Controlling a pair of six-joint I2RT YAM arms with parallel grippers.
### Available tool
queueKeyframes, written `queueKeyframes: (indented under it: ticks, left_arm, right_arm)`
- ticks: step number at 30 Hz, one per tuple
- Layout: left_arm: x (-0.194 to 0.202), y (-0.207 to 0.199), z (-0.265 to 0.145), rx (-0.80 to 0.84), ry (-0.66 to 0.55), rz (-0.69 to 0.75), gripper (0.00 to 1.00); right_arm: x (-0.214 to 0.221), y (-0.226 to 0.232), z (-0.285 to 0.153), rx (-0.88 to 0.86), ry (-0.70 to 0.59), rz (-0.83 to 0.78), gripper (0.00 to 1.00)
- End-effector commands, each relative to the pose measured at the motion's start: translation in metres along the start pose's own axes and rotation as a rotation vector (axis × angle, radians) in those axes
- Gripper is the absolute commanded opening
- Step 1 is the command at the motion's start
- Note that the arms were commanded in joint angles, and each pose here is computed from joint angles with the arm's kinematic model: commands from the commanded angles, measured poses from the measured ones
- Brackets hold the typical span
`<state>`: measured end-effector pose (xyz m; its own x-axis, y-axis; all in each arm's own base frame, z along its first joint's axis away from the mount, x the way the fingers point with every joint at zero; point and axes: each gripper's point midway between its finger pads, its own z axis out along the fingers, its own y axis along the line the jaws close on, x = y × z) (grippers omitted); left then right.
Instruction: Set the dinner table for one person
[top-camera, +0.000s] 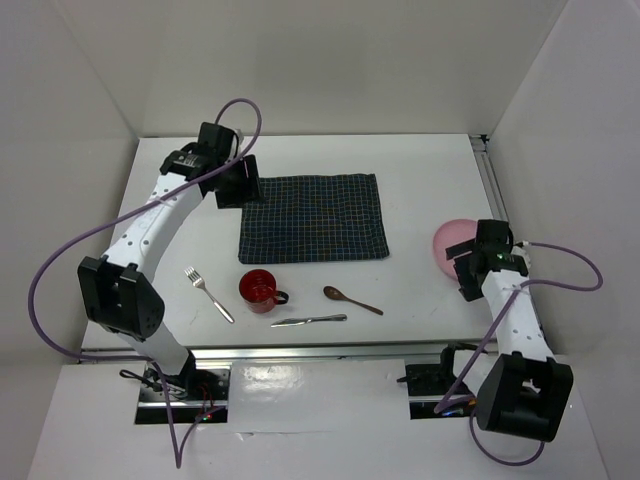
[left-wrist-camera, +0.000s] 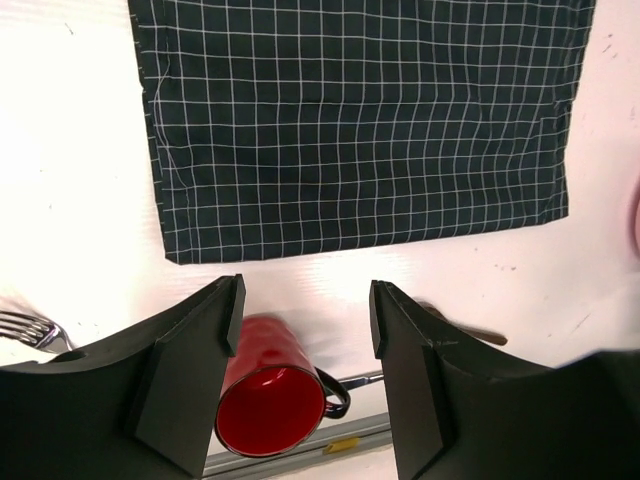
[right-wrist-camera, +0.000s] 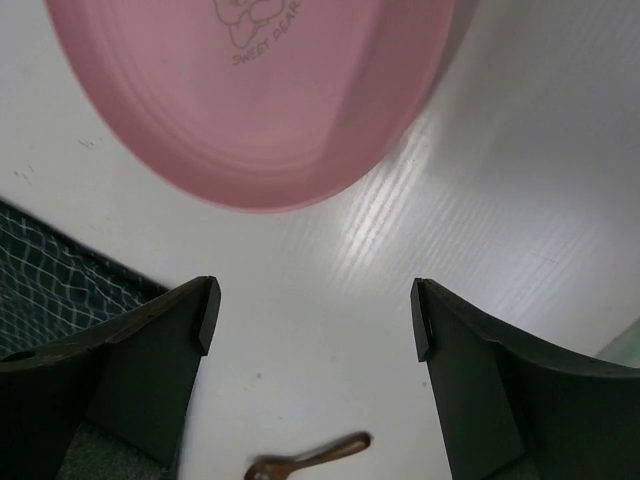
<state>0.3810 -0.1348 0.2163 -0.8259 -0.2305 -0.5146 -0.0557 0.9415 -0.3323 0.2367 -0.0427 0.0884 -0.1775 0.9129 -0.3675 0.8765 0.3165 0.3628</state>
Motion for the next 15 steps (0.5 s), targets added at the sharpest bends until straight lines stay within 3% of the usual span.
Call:
queueKeyframes:
  ticks: [1, 10, 15]
  left_arm:
    - [-0.004, -0.004, 0.002, 0.018, -0.019, 0.024, 0.7]
    - [0.004, -0.003, 0.013, 0.011, 0.01, 0.029, 0.7]
    - [0.007, -0.002, 0.015, 0.007, 0.018, 0.028, 0.7]
  right_arm:
    - [-0.015, 0.021, 0.011, -0.064, -0.037, 0.14, 0.89]
    - [-0.003, 0.014, 0.037, -0.011, -0.008, 0.303, 0.89]
    - [0.003, 0.009, 0.049, -0.007, -0.003, 0.336, 0.82]
